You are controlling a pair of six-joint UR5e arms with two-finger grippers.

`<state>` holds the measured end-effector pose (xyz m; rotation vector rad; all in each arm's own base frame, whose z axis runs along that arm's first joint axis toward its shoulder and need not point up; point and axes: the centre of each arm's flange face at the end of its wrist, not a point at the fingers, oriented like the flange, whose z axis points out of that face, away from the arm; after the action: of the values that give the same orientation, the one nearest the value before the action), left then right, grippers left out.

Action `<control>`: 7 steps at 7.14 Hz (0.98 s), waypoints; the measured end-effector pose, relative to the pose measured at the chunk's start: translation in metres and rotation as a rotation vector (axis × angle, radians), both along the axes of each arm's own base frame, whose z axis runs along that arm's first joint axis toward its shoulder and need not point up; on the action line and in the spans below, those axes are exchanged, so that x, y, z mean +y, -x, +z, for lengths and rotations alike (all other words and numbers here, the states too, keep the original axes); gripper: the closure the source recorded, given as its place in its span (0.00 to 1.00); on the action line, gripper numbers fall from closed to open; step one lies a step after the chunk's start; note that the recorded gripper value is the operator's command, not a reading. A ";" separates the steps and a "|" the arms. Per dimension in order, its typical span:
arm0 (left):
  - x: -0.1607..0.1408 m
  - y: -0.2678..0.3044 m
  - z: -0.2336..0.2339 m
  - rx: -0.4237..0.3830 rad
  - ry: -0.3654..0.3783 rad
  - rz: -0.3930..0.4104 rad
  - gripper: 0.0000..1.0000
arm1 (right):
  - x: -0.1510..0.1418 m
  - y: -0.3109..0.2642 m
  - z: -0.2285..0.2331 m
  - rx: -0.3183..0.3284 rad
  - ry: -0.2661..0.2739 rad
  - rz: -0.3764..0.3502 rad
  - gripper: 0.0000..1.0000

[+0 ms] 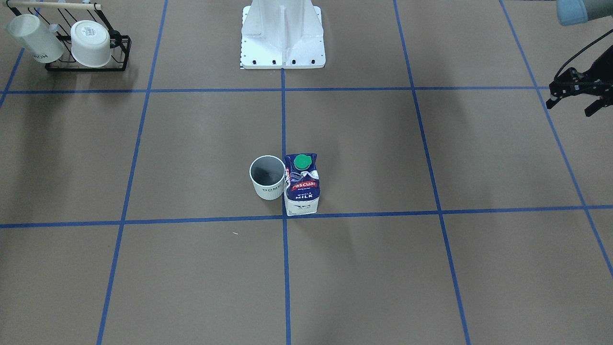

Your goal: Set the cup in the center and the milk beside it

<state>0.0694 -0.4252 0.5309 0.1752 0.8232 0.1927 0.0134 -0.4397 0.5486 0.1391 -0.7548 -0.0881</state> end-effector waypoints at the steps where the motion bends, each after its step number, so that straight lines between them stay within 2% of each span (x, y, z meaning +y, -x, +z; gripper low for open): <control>1: 0.000 0.000 0.003 -0.001 0.003 0.001 0.02 | 0.000 0.000 -0.001 -0.002 -0.001 -0.001 0.00; 7: -0.002 0.000 0.009 -0.004 0.010 0.000 0.02 | 0.000 0.002 0.001 0.000 0.006 -0.001 0.00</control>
<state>0.0693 -0.4270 0.5399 0.1651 0.8199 0.1883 0.0111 -0.4400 0.5500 0.1326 -0.7549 -0.0867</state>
